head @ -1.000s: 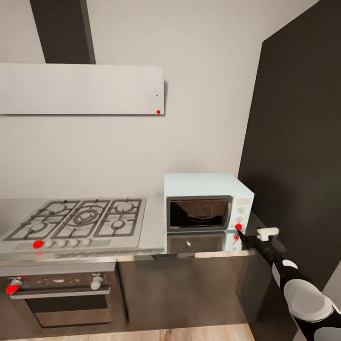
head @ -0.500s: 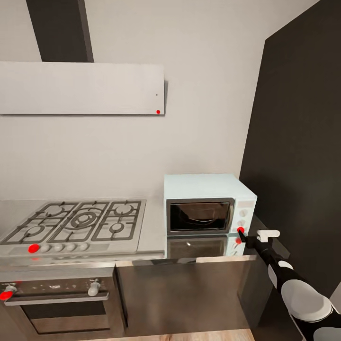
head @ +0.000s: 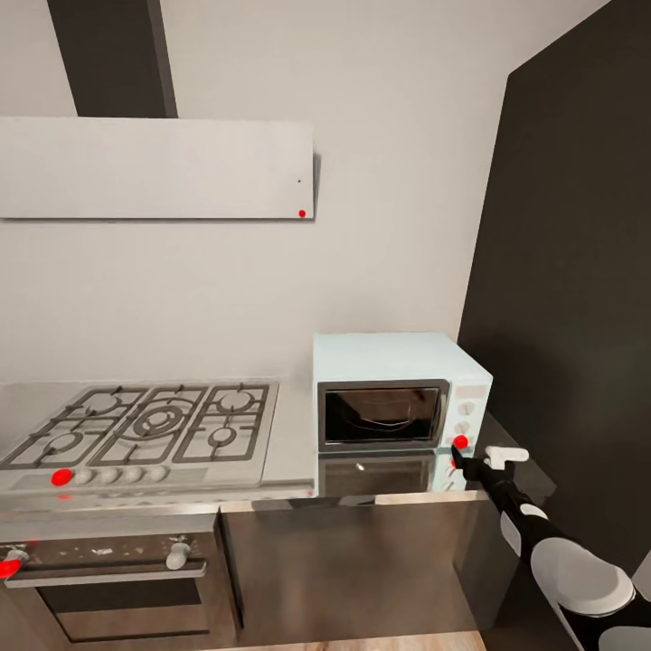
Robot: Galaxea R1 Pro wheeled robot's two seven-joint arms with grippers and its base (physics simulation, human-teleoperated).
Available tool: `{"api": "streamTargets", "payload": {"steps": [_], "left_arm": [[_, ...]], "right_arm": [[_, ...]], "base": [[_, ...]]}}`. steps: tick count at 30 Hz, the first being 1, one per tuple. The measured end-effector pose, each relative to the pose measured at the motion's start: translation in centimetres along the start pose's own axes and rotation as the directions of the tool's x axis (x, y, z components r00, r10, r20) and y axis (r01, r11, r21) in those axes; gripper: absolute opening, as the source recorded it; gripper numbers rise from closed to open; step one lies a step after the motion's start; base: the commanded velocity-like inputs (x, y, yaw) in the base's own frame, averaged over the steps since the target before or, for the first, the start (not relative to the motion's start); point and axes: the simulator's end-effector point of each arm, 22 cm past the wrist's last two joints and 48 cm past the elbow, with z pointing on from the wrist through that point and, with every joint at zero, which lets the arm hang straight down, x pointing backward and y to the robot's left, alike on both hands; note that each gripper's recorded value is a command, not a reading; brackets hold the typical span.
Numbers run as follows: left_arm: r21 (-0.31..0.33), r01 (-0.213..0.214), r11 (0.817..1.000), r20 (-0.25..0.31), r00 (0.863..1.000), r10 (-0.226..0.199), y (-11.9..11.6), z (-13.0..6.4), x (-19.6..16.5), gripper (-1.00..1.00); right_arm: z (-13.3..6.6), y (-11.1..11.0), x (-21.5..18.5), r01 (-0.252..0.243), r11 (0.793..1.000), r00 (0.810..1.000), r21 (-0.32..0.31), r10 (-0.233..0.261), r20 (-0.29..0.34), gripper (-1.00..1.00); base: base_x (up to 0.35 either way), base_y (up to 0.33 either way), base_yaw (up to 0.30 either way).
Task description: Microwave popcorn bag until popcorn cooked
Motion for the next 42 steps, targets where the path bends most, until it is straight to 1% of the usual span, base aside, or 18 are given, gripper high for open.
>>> {"api": "streamTargets", "payload": {"steps": [4,13,23,29,34,42], "left_arm": [[0.0,0.0,1.0,0.005,1.0,0.0,0.0,0.0,-0.1,1.0],[-0.001,0.0,1.0,0.005,1.0,0.0,0.1,0.0,-0.1,1.0],[-0.001,0.0,1.0,0.005,1.0,0.0,0.0,0.0,-0.1,1.0],[0.0,0.0,1.0,0.005,1.0,0.0,0.0,0.0,-0.1,1.0],[0.0,0.0,1.0,0.005,1.0,0.0,0.0,0.0,-0.1,1.0],[0.0,0.0,1.0,0.005,1.0,0.0,0.0,0.0,-0.1,1.0]], "right_arm": [[0.0,-0.1,0.3,-0.004,1.0,1.0,0.011,0.004,-0.005,1.0],[-0.1,-0.1,0.4,-0.004,1.0,1.0,0.013,0.004,-0.007,1.0],[-0.2,-0.4,0.5,-0.001,1.0,1.0,0.015,0.001,-0.008,1.0],[-0.8,-1.0,1.7,0.005,1.0,1.0,0.022,-0.004,-0.028,1.0],[-1.7,-1.1,3.7,0.008,1.0,0.998,0.022,-0.007,-0.057,1.0],[-1.9,-1.1,4.1,0.01,1.0,0.998,0.022,-0.009,-0.062,1.0]], "base": [[0.0,0.0,0.0],[0.001,0.0,0.0],[0.075,0.0,0.0],[0.001,0.0,0.0],[0.0,0.0,0.0],[0.0,0.0,0.0]]}}
